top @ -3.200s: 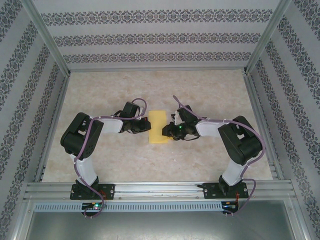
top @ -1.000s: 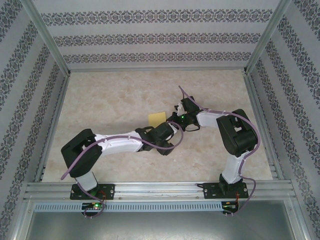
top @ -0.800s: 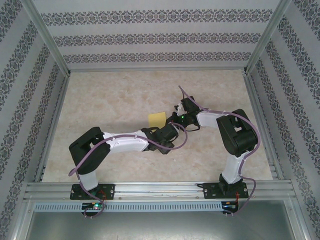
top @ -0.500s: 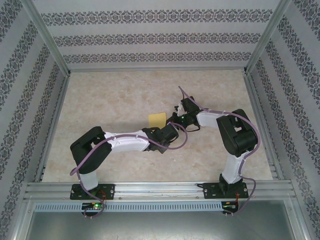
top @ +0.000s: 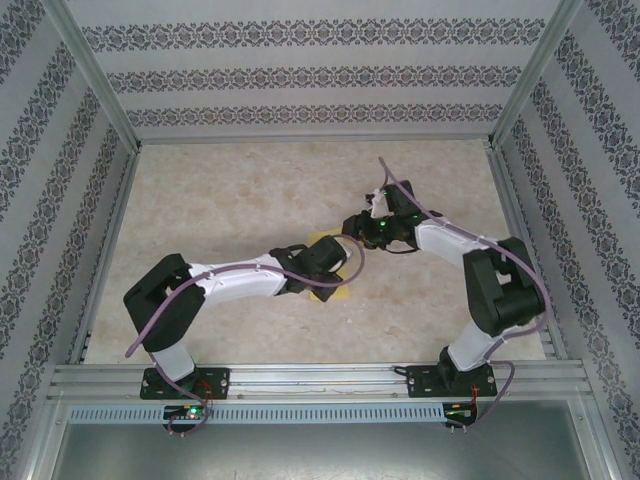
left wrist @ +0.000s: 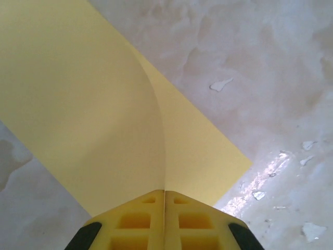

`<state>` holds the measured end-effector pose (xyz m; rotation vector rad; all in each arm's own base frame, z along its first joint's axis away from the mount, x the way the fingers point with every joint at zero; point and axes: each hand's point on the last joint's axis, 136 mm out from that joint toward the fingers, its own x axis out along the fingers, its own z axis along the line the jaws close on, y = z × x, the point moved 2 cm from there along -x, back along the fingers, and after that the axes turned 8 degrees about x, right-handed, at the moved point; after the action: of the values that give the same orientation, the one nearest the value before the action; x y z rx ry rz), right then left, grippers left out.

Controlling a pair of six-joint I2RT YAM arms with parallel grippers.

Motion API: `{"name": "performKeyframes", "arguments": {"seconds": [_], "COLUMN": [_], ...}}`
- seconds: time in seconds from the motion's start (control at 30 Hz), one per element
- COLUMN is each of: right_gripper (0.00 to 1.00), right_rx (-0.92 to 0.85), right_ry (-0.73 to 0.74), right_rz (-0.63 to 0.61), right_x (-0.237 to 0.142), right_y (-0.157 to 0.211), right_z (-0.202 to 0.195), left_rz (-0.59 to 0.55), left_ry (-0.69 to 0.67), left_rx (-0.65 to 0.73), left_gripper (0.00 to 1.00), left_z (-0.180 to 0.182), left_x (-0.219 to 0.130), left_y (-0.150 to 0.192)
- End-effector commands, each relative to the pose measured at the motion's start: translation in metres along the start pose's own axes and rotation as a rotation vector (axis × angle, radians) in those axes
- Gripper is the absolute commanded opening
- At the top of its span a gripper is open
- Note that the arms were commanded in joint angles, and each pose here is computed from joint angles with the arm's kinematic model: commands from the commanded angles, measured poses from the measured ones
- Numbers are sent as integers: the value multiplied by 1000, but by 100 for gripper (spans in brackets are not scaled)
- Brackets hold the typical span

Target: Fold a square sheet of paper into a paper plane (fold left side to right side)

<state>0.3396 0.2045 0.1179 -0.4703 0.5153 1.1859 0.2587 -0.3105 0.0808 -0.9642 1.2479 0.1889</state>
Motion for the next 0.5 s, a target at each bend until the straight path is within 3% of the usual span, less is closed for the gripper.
{"name": "performKeyframes", "arguments": {"seconds": [0.0,0.3,0.47], "right_gripper": [33,0,0], "right_rx": [-29,-53,-62], "right_ry": [34,25,27], "right_rz": [-27,38,94], "right_x": [-14,-14,7], "right_y": [8,55,81], "right_z": [-17,-35,-35], "left_rz": [-42,-118,-123], "left_ry": [168,398,440], "left_rx": [-115,-326,-368], "left_gripper": [0,0,0], "left_z": [-6,8,15], "left_x": [-5,-3,-1], "left_y": [-4,-6,-6]}}
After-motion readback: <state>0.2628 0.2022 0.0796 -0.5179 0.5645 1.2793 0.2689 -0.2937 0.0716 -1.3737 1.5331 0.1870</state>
